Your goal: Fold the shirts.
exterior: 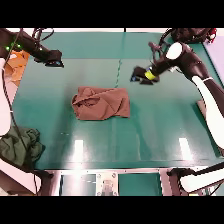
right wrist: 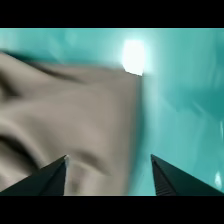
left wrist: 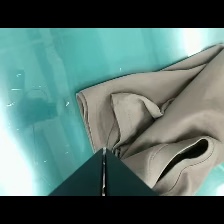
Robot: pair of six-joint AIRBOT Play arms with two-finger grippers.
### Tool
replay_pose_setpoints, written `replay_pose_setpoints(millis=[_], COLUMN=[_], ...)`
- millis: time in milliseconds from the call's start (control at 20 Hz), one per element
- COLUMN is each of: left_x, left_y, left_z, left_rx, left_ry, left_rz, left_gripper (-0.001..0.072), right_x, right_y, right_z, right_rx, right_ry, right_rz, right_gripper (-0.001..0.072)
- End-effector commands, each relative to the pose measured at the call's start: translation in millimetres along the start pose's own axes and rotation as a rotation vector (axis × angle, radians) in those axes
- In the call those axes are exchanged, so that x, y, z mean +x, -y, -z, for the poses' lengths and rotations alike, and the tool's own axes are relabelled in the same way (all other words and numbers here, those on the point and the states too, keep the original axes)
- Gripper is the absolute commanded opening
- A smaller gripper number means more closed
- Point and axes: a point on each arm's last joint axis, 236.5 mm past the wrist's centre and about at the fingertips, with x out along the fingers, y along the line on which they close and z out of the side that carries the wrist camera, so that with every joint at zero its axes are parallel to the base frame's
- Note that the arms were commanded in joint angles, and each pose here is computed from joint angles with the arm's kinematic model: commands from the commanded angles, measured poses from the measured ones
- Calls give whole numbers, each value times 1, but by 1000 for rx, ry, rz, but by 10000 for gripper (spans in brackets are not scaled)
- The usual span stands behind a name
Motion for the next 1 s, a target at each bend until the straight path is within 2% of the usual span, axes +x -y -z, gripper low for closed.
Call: replay_pose_setpoints(millis=[0,300,450,500,550,650,700,800,950], left_x=[0,0,0,0,0,0,0,0,-1], left_y=[-1,-1,0,0,0,0,0,1,1], left_z=[-1,-1,2,2,2,2,3,5,8], left_rx=[-6,-11,-11,-11,-11,-11,-11,-11,-10], left_ry=[4,3,-6,-6,-6,-9,-12,-19,-32], left_rz=[-2,-1,2,1,1,2,3,4,7], left_gripper=[26,26,26,26,26,26,26,26,26], right_x=[38,112,129,133,133,125,113,70,-38], right_y=[40,-4,-29,-34,-40,-55,-66,-94,-130], right_z=[55,86,92,91,88,77,69,46,-5], right_rx=[44,130,128,121,107,65,31,-64,-208], right_ry=[-179,-225,-233,-220,-205,-184,-178,-132,55], right_rz=[-57,-374,-430,-425,-428,-450,-476,-538,-605], right_gripper=[595,595,589,513,325,40,16,16,15])
